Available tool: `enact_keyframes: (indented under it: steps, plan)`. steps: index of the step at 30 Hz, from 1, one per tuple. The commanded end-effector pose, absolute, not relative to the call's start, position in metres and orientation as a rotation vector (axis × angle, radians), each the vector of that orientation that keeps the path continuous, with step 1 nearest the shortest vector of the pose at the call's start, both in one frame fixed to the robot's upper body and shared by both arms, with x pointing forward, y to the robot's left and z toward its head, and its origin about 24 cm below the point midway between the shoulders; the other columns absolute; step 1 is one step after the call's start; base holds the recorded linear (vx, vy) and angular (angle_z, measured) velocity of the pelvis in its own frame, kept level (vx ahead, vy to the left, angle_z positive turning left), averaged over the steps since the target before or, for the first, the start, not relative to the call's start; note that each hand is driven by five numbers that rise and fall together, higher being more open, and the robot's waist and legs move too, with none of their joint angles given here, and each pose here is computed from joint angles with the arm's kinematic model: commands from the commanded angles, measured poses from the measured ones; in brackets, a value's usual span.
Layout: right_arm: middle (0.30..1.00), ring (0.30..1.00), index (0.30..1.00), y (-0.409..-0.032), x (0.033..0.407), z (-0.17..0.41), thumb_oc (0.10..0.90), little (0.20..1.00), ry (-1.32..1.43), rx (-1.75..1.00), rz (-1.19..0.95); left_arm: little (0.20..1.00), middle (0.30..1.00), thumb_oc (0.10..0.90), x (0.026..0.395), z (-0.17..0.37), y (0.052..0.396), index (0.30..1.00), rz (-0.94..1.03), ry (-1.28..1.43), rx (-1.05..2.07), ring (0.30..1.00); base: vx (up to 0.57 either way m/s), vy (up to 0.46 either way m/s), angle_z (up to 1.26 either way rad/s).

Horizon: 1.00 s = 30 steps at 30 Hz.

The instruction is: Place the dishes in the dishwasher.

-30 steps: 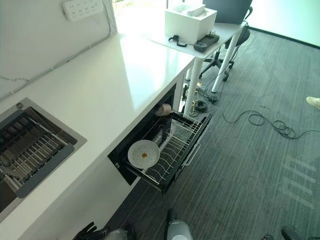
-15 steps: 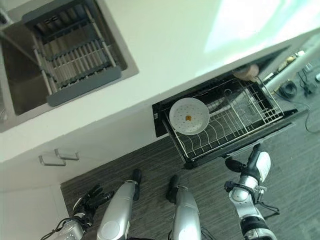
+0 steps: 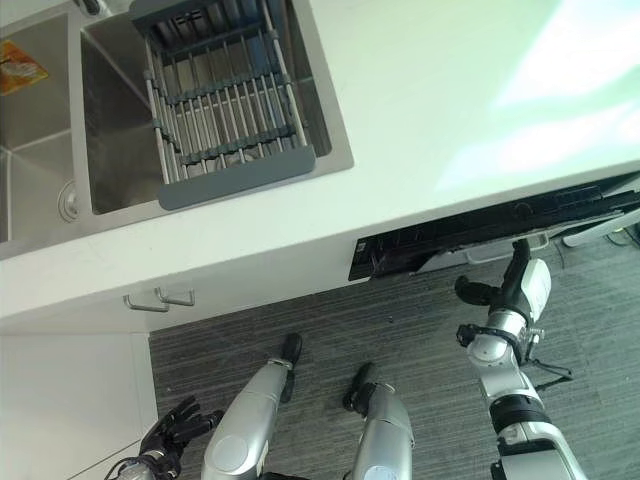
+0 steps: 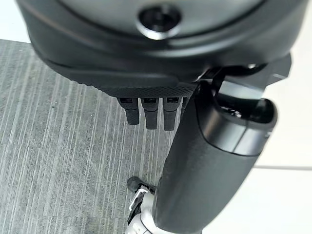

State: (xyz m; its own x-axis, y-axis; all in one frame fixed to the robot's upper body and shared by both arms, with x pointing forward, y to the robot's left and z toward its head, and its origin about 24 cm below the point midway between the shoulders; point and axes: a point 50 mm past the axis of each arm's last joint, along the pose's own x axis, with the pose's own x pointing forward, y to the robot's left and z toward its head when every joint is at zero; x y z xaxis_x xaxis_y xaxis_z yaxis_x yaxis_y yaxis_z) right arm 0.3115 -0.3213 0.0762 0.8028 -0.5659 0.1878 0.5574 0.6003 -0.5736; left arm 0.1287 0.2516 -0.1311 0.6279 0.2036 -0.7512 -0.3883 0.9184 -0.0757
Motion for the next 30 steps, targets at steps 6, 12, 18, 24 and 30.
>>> enact_keyframes:
  steps: [6,12,18,24,30]
  plan:
    - [0.9,0.9,0.9,-0.269,0.37,0.279,0.8,0.9,-0.592,-0.966,-0.352,0.9,0.9,0.8,0.152,-0.097,0.277,0.9,0.185,0.633,-0.134,0.9,0.06,0.004,0.15]
    - [0.9,0.9,0.9,-0.276,0.379,0.255,0.8,0.9,-0.437,-0.762,-0.347,0.9,0.9,0.8,0.169,-0.081,0.267,0.9,0.024,0.545,-0.28,0.9,0.1,-0.066,0.34]
    - [0.9,0.9,0.9,-0.25,0.343,0.085,0.8,0.9,-0.069,-0.58,-0.238,0.9,0.9,0.8,0.161,-0.089,0.249,0.9,0.002,0.536,-0.387,0.9,0.07,0.035,0.29]
    - [0.9,0.9,0.9,-0.266,0.234,-0.044,0.8,0.9,0.33,-0.428,-0.304,0.9,0.9,0.8,0.151,-0.1,0.249,0.9,0.09,0.562,-0.401,0.9,-0.01,0.046,-0.14]
    - [0.9,0.9,0.9,-0.287,0.179,-0.073,0.8,0.9,0.441,-0.442,-0.365,0.9,0.9,0.8,0.148,-0.11,0.249,0.9,0.094,0.672,-0.309,0.9,-0.01,0.03,-0.41]
